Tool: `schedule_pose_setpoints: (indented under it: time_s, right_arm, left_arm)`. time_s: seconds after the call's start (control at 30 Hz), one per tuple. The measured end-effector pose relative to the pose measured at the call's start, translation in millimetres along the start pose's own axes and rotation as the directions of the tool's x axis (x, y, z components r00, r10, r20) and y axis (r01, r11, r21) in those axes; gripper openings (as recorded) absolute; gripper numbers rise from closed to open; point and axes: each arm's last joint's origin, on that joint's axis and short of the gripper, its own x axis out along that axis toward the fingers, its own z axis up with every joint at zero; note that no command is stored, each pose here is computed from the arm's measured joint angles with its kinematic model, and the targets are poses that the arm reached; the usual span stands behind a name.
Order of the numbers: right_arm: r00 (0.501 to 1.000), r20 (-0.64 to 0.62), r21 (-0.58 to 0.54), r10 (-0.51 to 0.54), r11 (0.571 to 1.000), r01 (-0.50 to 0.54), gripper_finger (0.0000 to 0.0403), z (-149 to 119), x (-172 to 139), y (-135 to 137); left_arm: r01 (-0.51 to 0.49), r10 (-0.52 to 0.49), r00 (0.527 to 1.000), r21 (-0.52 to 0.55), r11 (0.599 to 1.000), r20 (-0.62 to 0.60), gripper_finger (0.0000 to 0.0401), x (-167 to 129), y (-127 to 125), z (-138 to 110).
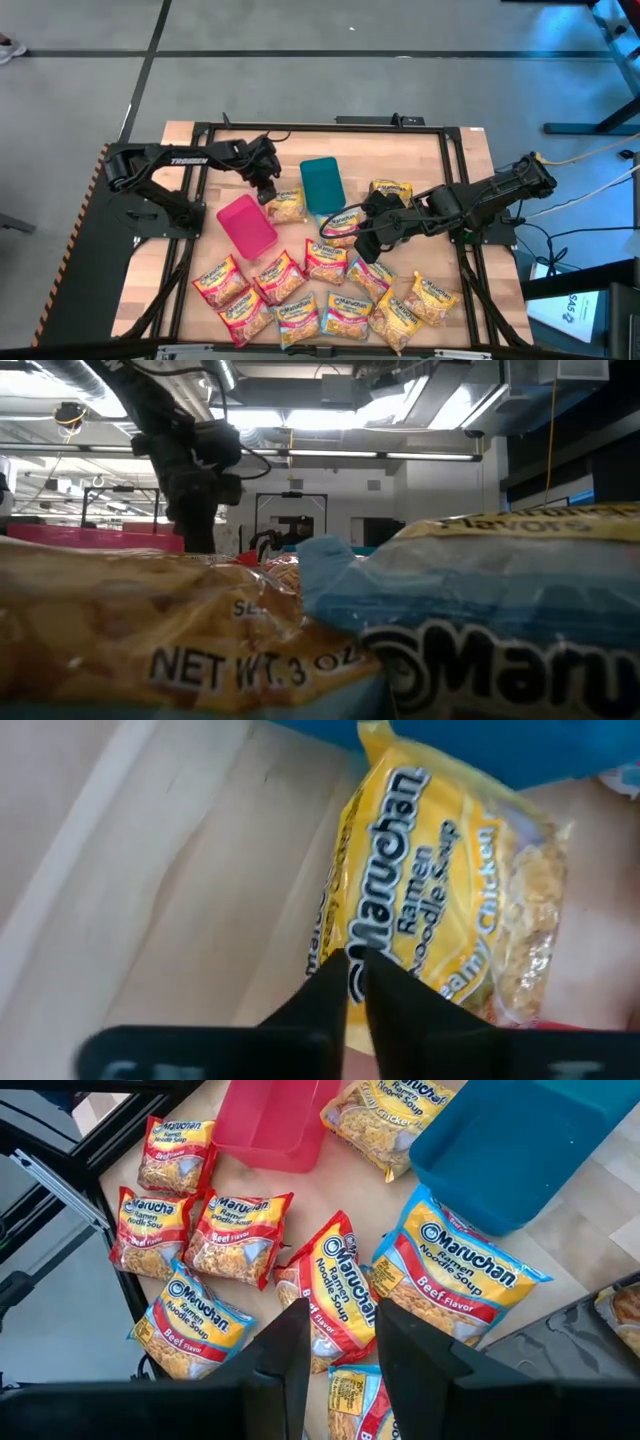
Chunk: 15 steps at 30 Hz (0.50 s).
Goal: Sort Maruchan noodles
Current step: Put the yellow noodle pack into the black bin
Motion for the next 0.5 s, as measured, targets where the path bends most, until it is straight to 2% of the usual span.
schedule_pose_setpoints:
  time_s: [0.13,0.27,0.37,0.5]
  right_arm:
    - [1.000,0.000,-0.003,0.000,1.000,0.000,0.0113,-0.1,0.0,0.1]
    - [1.000,0.000,-0.003,0.000,1.000,0.000,0.0113,-0.1,0.0,0.1]
    - [1.000,-0.001,-0.003,0.001,1.000,-0.001,0.0113,-0.1,0.0,0.1]
    - [1.000,-0.001,-0.003,0.001,1.000,-0.001,0.0113,-0.1,0.0,0.1]
  left_arm:
    - [0.004,-0.003,0.999,0.027,1.000,-0.040,0.0002,-7.7,-2.7,5.2]
    - [-0.013,0.014,0.997,0.022,1.000,-0.074,0.0005,-10.4,-3.1,4.2]
    - [-0.060,0.063,0.993,0.028,0.998,-0.097,0.0019,-9.2,-1.2,0.5]
    - [-0.060,0.065,0.994,0.055,0.997,-0.086,0.0054,-9.0,-1.1,1.5]
